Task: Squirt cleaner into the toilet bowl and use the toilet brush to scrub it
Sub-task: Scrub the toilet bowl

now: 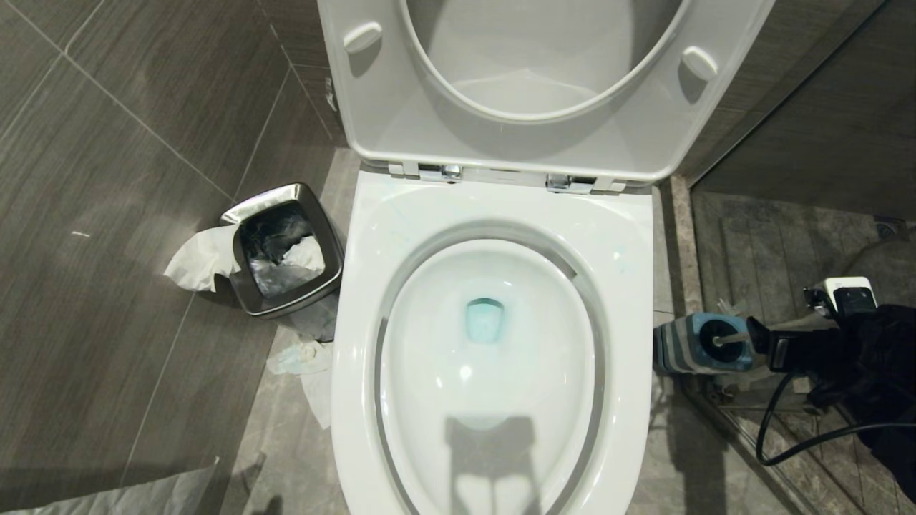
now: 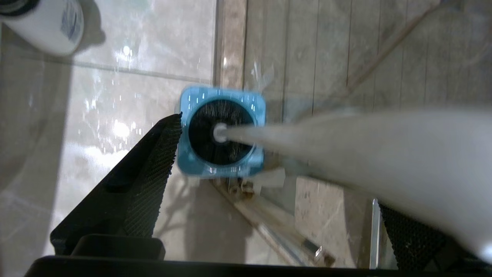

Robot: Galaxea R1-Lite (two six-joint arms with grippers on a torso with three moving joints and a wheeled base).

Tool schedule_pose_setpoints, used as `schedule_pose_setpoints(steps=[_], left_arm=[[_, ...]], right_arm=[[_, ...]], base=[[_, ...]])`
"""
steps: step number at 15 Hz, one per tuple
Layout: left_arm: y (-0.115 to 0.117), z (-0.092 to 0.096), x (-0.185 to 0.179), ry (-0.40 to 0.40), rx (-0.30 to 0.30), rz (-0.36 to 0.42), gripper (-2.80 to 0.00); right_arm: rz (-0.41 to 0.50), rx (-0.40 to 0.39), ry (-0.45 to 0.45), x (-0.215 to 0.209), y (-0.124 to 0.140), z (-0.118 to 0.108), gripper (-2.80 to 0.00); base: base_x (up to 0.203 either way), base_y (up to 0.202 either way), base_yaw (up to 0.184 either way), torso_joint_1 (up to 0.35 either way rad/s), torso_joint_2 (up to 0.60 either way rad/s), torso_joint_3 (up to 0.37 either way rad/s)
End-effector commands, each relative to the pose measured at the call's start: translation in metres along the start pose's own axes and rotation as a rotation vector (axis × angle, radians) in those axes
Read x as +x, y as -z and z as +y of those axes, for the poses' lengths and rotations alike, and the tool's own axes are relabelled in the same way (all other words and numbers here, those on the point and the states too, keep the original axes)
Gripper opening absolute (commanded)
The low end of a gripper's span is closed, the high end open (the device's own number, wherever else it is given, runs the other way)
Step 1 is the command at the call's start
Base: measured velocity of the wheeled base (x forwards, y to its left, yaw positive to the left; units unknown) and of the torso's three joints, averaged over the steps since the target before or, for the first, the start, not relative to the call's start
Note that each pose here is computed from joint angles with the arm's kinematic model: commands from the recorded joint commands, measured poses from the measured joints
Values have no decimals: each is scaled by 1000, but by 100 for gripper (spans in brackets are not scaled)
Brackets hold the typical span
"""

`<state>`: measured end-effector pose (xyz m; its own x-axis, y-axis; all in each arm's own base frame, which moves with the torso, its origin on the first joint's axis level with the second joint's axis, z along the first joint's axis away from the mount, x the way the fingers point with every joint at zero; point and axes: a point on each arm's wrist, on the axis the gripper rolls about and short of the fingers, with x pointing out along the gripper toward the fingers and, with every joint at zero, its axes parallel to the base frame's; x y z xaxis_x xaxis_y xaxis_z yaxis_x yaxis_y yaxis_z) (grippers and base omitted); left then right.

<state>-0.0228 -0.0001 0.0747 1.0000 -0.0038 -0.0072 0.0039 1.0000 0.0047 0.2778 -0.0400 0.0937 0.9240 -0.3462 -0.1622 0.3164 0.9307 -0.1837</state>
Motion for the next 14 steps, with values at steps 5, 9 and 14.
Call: schedule_pose_setpoints(steps=[5, 9, 14], left_arm=[[1, 0, 0, -1, 0, 3, -280], [1, 0, 0, 1, 0, 2, -280], [1, 0, 0, 1, 0, 4, -280]], right_arm=[[-67, 13, -31, -15, -7, -4, 0], [-62, -16, -31, -19, -6, -5, 0], [-35, -29, -21, -18, 0, -7, 0]], base=[[0, 0, 0, 0, 0, 0], [0, 0, 0, 0, 0, 0], [0, 0, 0, 0, 0, 0]])
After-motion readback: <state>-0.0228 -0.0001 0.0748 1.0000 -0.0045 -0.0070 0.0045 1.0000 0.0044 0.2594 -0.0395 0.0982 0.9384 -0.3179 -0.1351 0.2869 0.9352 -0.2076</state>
